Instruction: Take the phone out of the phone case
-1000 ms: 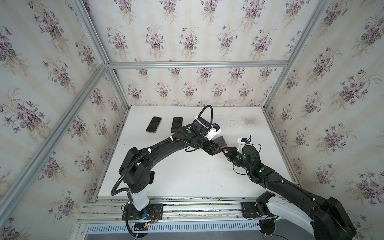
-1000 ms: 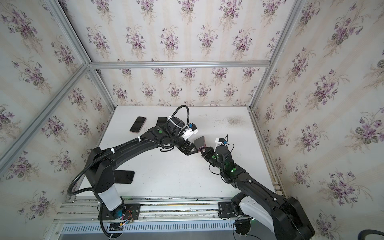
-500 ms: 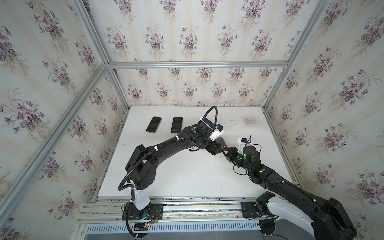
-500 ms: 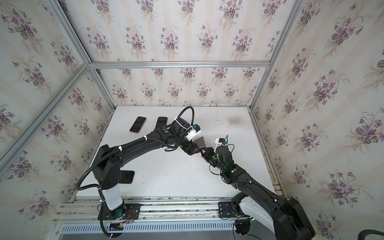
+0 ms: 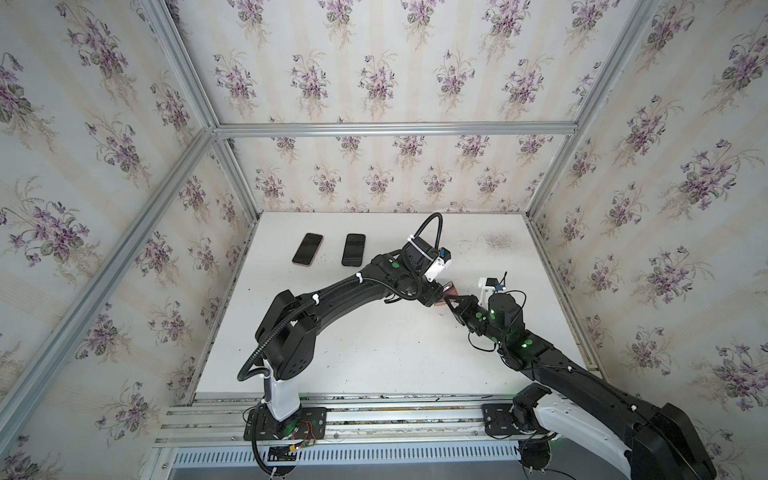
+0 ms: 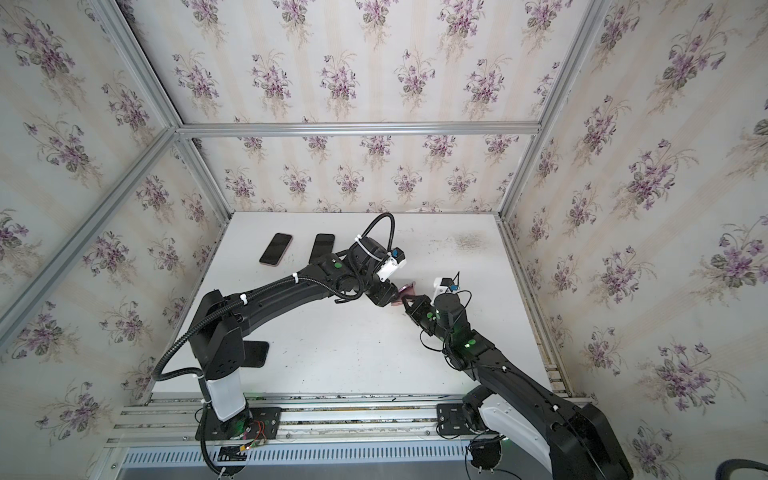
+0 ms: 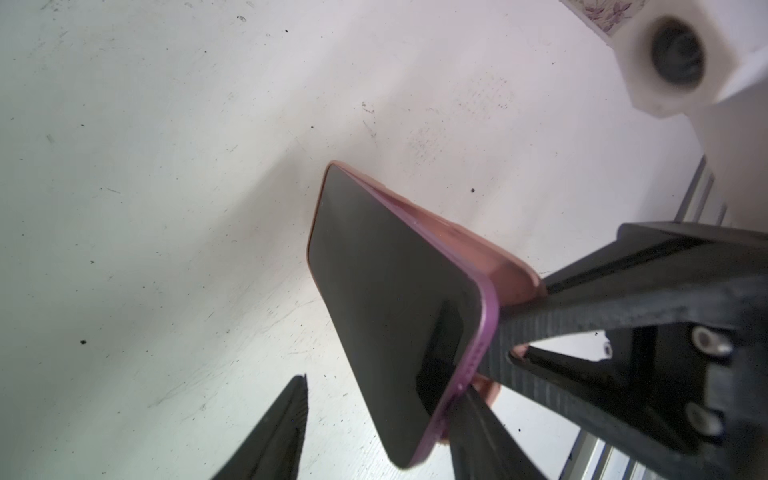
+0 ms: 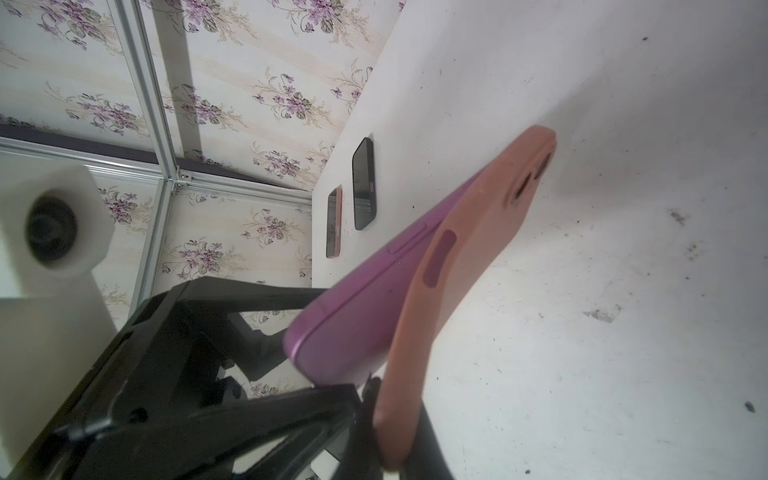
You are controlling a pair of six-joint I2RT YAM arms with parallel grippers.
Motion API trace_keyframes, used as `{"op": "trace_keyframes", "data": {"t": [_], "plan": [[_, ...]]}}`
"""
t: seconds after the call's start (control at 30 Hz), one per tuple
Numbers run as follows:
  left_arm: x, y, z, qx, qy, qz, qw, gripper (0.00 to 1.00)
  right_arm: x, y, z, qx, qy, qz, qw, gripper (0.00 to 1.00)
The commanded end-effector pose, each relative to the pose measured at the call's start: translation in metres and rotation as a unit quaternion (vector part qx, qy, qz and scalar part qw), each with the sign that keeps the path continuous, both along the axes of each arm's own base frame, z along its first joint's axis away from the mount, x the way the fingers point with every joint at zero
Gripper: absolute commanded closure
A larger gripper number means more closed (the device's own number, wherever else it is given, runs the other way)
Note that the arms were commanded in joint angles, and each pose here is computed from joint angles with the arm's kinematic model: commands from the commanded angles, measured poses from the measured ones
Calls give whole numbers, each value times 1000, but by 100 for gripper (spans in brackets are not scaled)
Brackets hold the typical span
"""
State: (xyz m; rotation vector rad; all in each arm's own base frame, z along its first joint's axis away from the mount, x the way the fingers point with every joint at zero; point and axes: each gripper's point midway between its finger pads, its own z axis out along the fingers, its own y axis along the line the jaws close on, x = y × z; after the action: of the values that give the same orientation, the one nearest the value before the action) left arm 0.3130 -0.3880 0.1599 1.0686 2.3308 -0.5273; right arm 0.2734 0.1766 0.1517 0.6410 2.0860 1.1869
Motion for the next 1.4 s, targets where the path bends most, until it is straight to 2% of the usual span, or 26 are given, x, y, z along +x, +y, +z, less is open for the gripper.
{"op": "trace_keyframes", "data": {"t": [0.0,0.13,0.53,0.93,1.13,1.37], "plan": [[14,3,2,20,-43,16,999,52,3,7,23,34,-37,10,999,100],[8,-4,3,25,-54,5,998,58,2,6,21,35,-35,7,999,100],[3,-8,29,2,-86,8,996,88,-1,2,15,32,-13,-3,999,100],[11,38,75,28,-187,59,980,100,-12,-25,-10,-3,34,-58,998,100],[8,68,76,72,-223,70,970,100,-19,-40,-19,-2,48,-95,994,100],[0,90,43,185,-272,46,943,100,-16,-41,-26,4,60,-110,992,100]]}}
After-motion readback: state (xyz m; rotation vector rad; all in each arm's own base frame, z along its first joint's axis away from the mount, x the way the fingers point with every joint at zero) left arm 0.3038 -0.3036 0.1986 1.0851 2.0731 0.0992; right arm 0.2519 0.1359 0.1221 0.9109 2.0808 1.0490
